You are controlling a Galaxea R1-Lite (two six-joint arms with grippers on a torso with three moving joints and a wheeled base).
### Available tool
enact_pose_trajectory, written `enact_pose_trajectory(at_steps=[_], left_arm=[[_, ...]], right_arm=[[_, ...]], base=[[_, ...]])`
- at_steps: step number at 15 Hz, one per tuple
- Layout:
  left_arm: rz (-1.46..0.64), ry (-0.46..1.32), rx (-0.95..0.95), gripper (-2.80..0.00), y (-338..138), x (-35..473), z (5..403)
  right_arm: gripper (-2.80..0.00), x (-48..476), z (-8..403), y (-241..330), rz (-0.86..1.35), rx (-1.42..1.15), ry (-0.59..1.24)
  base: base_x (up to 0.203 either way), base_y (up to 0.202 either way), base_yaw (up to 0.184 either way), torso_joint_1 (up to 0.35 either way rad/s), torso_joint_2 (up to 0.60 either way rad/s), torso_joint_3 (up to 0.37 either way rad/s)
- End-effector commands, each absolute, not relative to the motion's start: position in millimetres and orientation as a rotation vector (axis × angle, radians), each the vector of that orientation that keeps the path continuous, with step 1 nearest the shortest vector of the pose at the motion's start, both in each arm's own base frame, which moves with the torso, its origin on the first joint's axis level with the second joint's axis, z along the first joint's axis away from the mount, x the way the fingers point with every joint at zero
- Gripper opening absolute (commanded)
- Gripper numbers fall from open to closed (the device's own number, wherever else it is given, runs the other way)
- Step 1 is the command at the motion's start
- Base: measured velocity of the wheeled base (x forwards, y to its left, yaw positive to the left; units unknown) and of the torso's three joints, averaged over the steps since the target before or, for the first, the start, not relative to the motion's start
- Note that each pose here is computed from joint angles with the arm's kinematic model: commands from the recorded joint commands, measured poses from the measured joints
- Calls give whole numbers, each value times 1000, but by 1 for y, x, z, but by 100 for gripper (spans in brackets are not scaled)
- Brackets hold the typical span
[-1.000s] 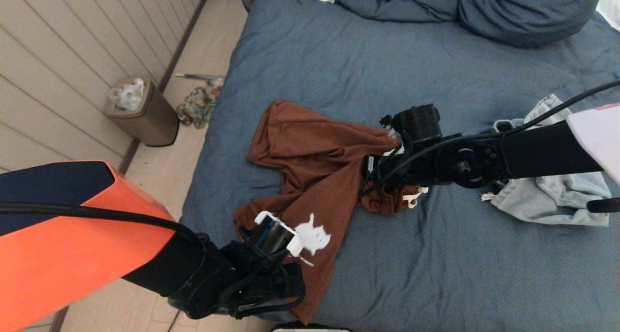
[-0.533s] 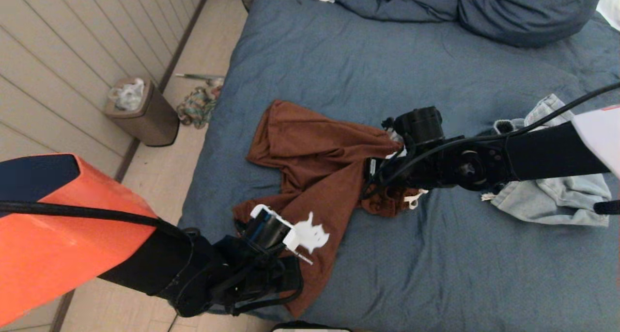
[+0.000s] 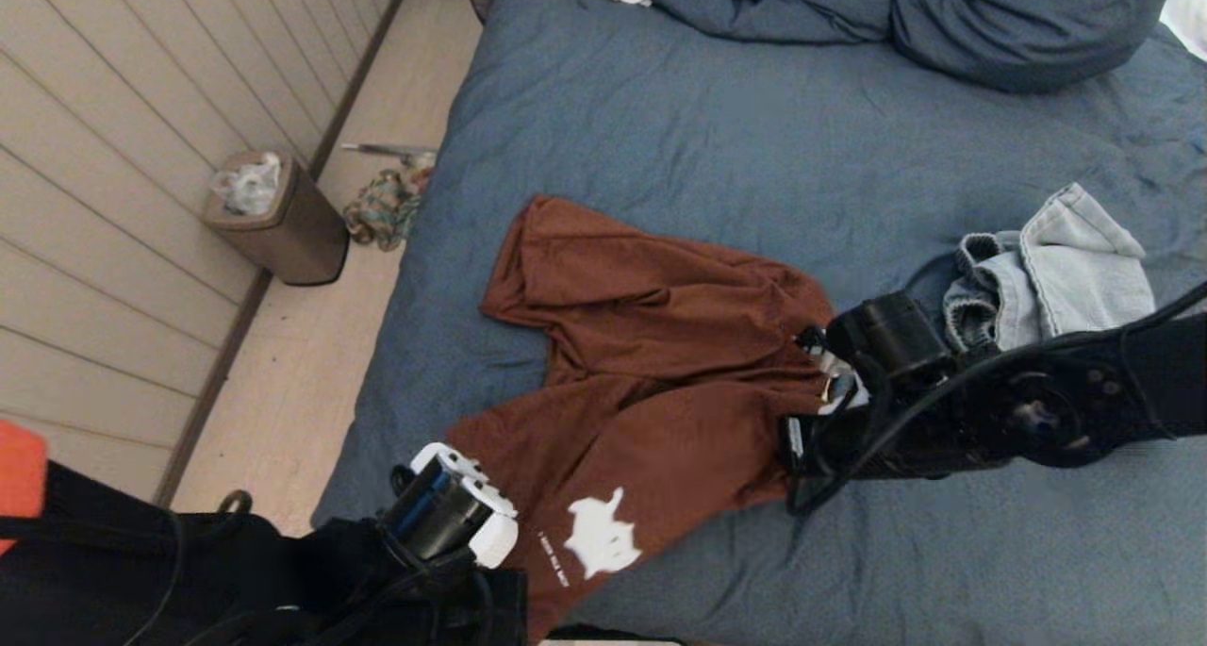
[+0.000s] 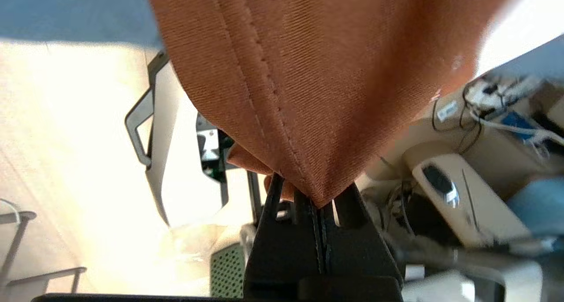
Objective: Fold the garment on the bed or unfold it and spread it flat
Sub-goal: Fold the brown shorts
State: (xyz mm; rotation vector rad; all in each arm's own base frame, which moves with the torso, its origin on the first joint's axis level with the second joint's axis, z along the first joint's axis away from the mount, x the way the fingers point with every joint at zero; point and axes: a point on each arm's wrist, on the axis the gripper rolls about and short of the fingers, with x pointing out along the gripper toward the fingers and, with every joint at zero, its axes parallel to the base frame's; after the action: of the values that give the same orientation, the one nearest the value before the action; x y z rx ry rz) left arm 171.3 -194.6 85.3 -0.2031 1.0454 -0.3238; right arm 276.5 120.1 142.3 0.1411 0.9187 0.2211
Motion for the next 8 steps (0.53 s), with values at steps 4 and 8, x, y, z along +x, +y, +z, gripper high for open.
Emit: enact_pose_trajectory(at_steps=[4, 8], left_arm=[[-406, 1031, -197, -280, -180, 136, 110], [-445, 1071, -148, -280, -168, 112, 119]], right_arm=[[-280, 212, 150, 100, 242, 148, 922], [-280, 172, 142, 96, 296, 114, 951]], base=[[0, 0, 0, 0, 0, 0], [0, 0, 0, 0, 0, 0]])
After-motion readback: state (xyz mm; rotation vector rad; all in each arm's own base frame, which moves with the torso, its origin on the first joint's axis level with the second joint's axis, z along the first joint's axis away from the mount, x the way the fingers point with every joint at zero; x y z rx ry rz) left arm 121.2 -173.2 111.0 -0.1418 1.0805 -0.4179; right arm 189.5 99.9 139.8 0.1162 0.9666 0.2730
